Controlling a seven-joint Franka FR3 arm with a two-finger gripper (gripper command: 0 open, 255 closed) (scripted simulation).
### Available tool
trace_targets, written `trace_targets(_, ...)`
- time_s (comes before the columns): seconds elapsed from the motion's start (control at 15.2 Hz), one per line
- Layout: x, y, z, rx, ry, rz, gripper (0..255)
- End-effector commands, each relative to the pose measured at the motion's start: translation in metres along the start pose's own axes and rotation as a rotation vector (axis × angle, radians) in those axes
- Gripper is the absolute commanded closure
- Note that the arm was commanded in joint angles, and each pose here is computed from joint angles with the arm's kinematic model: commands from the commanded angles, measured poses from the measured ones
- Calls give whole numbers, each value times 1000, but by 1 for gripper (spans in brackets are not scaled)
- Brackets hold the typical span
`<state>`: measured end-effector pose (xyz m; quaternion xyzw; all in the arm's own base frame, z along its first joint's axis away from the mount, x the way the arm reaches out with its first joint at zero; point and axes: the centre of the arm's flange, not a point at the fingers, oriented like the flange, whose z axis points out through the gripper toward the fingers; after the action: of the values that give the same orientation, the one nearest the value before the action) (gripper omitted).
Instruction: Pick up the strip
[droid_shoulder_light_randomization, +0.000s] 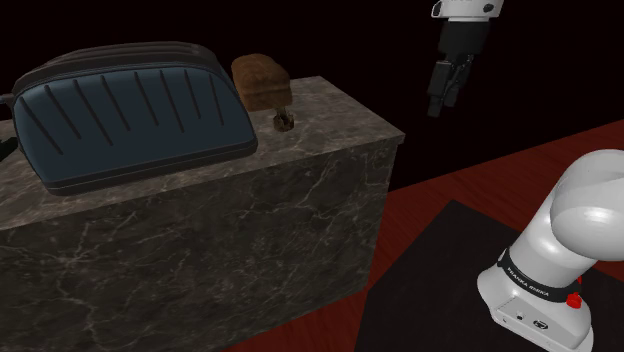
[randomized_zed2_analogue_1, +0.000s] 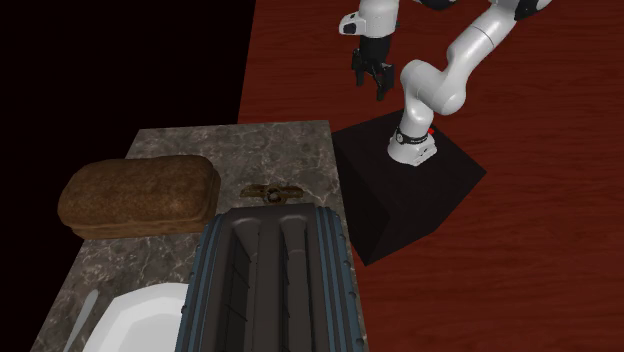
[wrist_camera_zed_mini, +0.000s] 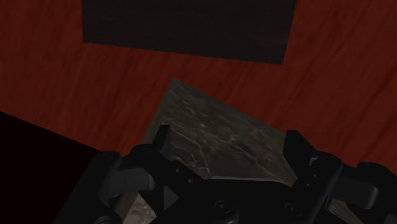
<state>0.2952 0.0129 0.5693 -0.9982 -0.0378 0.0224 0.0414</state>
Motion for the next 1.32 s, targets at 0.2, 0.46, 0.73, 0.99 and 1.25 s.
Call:
trace_targets(0.2, 37, -17, 4, -16, 0, 11, 0)
trace_targets(0.46, 86, -40, 9, -38, -1, 25, 0)
trace_targets(0.73, 135, -61, 14, -59, -1, 39, 0)
trace_targets(0.99, 185, -82, 21, -81, -1, 53, 0)
trace_targets(1.25, 235, -102, 27, -102, -2, 68, 0)
